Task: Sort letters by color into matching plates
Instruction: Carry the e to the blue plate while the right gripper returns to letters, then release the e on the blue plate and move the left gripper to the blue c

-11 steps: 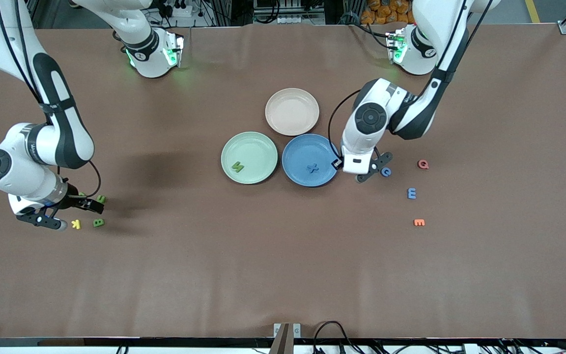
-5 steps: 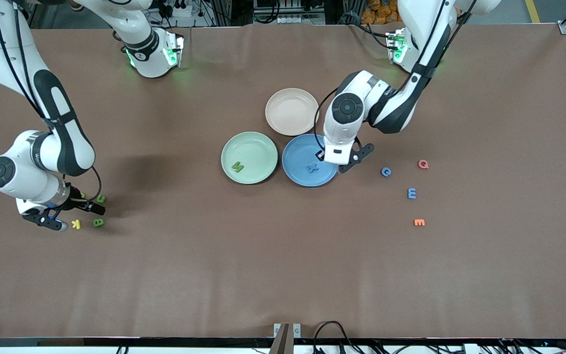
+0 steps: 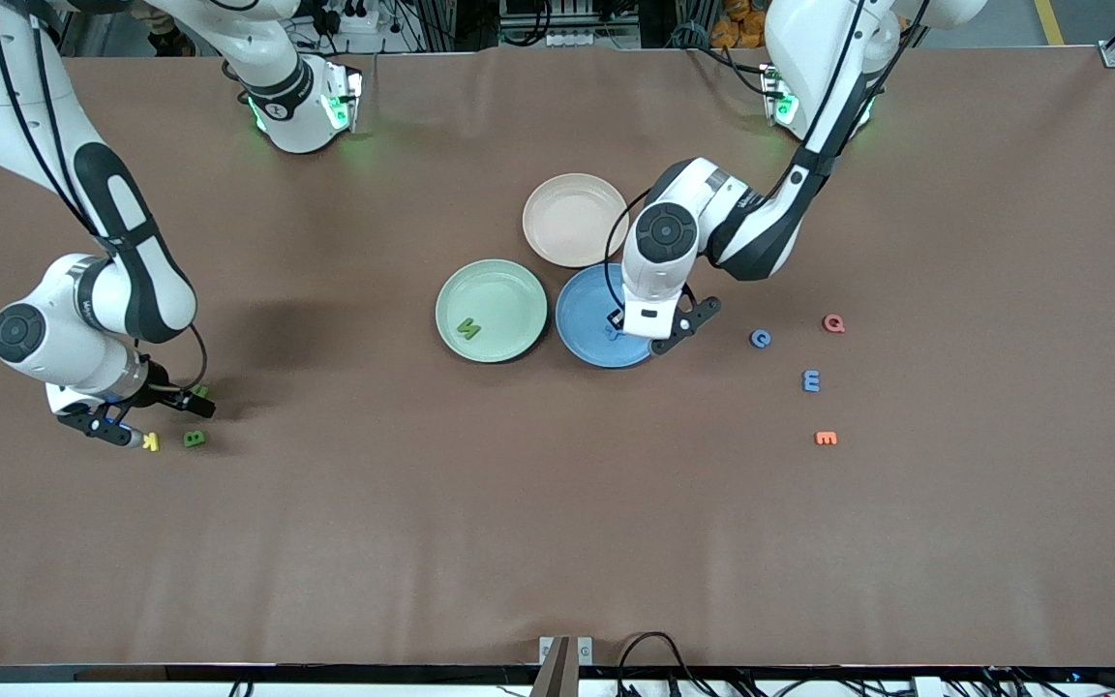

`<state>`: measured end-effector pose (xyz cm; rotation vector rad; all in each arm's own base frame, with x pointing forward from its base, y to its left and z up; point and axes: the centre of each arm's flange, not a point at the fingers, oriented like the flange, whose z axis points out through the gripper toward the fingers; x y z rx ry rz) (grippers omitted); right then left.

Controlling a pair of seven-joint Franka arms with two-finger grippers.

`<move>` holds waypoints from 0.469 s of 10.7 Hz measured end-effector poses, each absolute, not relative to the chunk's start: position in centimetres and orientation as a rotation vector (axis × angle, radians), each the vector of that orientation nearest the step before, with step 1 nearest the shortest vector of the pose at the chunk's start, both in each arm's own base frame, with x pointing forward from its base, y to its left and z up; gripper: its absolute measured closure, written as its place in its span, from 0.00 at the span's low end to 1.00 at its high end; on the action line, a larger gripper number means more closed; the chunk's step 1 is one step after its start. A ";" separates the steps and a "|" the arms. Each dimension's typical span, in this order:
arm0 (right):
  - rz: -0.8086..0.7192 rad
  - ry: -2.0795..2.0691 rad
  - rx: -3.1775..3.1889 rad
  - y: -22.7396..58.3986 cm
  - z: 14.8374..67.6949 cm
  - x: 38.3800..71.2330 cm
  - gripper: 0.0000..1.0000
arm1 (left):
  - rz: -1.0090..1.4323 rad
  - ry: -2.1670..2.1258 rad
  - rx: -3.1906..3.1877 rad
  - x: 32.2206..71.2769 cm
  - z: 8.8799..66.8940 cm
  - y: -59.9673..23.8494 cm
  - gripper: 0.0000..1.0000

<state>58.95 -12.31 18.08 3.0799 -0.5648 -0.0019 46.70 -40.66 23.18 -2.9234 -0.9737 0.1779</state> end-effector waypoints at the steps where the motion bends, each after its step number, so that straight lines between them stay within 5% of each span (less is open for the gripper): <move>1: -0.010 -0.571 3.079 -12.5 17.7 58.6 0.00 | 0.179 -0.963 -2.927 46.8 23.0 -40.8 0.56; 5: -0.034 -0.562 3.085 -11.7 16.8 57.6 0.00 | 0.173 -0.916 -2.949 46.9 23.0 -41.4 0.04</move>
